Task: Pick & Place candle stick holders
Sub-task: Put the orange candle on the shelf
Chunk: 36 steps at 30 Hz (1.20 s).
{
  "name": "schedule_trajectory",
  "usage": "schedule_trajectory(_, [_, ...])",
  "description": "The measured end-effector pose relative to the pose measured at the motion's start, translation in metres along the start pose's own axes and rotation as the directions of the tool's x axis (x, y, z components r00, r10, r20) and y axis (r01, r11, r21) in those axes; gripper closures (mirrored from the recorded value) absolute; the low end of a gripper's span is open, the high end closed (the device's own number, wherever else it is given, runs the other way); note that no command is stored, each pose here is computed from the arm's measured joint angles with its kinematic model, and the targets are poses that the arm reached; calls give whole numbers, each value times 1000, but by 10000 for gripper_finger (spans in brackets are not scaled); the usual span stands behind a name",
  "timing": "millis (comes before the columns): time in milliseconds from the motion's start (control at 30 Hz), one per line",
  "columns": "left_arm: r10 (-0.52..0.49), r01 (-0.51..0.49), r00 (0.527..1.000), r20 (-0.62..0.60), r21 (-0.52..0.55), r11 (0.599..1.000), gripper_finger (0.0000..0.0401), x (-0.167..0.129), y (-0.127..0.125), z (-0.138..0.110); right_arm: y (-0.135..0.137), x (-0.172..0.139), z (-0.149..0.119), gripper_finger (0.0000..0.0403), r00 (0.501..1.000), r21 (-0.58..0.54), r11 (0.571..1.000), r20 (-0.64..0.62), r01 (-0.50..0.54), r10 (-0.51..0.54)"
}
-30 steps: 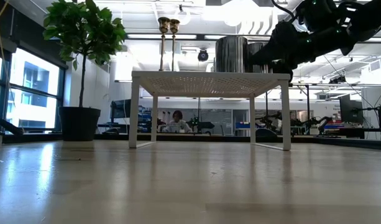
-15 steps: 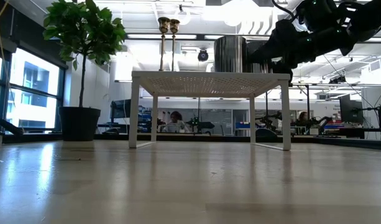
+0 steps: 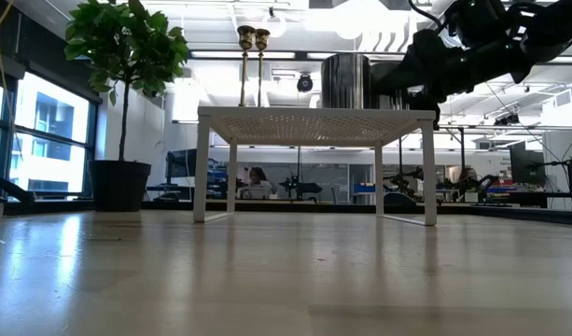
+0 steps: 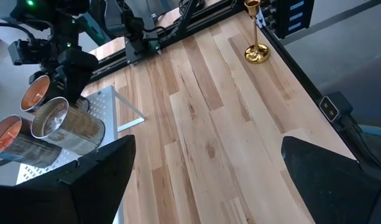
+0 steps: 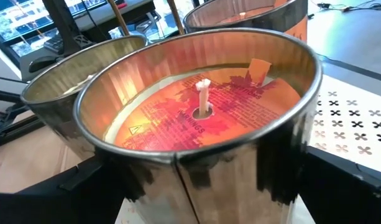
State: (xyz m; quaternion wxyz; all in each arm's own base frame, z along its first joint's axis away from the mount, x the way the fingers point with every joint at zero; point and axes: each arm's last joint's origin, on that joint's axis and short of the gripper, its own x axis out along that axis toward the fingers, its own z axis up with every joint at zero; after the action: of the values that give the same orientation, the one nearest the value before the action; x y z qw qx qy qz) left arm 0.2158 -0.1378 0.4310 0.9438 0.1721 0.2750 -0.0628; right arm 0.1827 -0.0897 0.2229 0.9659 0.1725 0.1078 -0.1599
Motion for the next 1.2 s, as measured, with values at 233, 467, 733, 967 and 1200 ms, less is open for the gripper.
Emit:
schedule_trajectory(233, [0,0,1000,0,0,1000,4,0,0,0,0,0,0,8,1000,26,1000,2,3,-3])
schedule_trajectory(467, [0,0,1000,0,-1,1000,4,0,0,0,0,0,0,4,1000,29,999,2,16,-16])
schedule_trajectory(733, [0,0,1000,0,-5,1000,4,0,0,0,0,0,0,4,1000,30,999,1,13,-13])
schedule_trajectory(967, [0,0,1000,0,-6,1000,4,0,0,0,0,0,0,3,1000,27,1000,-2,6,-6])
schedule_trajectory(1200, [0,0,1000,0,-5,1000,4,0,0,0,1,0,-1,3,1000,0,1000,-11,-26,26])
